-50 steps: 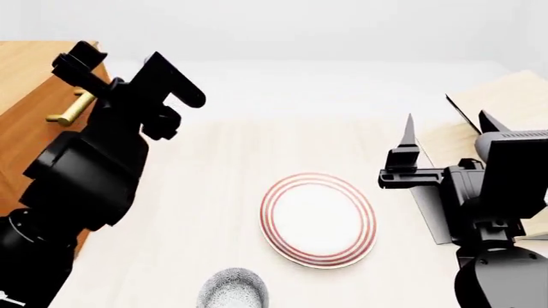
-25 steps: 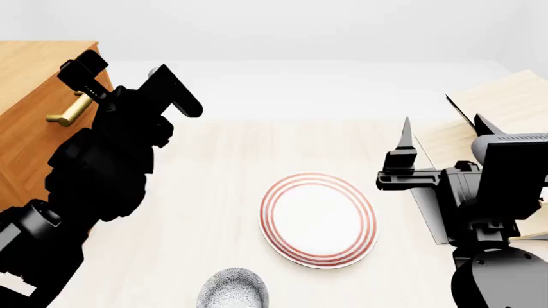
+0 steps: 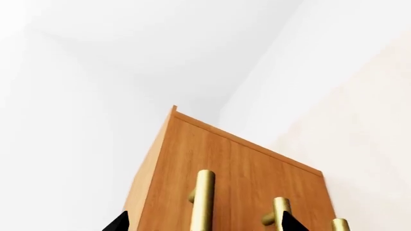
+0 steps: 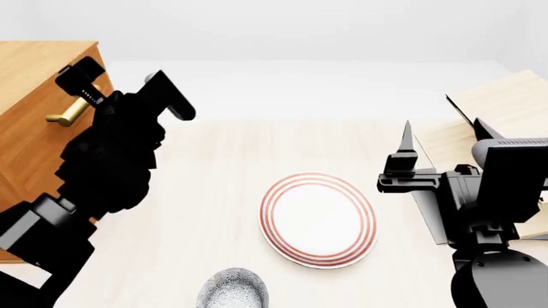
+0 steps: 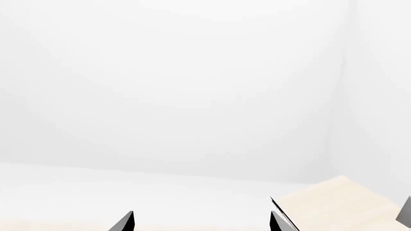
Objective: Open the top drawer of the cabinet and put the bowl in it.
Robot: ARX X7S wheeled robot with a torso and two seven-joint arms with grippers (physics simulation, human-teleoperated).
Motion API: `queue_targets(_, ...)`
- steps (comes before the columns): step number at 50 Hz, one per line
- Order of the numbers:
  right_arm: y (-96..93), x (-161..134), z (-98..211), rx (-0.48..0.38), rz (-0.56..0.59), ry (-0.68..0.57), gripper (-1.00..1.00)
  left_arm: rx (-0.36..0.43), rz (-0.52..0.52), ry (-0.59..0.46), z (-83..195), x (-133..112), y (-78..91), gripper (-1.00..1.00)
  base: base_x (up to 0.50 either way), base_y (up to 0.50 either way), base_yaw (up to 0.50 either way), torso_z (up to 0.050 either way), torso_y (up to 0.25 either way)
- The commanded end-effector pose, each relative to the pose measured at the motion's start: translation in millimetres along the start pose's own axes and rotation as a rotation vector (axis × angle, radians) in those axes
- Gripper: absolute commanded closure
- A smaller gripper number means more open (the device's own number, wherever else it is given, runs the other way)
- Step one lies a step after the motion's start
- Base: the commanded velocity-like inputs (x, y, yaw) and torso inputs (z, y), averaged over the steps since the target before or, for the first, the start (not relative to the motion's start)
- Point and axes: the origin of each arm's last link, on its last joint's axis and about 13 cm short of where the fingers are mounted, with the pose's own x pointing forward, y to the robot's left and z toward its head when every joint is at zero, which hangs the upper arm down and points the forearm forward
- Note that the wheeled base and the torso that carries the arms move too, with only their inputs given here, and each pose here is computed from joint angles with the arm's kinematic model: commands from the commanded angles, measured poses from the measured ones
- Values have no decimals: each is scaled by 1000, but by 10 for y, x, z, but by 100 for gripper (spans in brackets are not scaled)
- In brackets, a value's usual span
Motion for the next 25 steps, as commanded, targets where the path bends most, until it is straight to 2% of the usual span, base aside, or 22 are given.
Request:
queue_targets(1, -7, 3, -23, 4, -3, 4, -100, 7, 4, 36, -49, 73, -47, -100, 0, 0, 0, 0, 0)
queue_targets(25, 4, 16, -89, 6, -1, 19, -100, -7, 0, 97, -139, 201, -134, -100, 0, 0, 0, 0, 0)
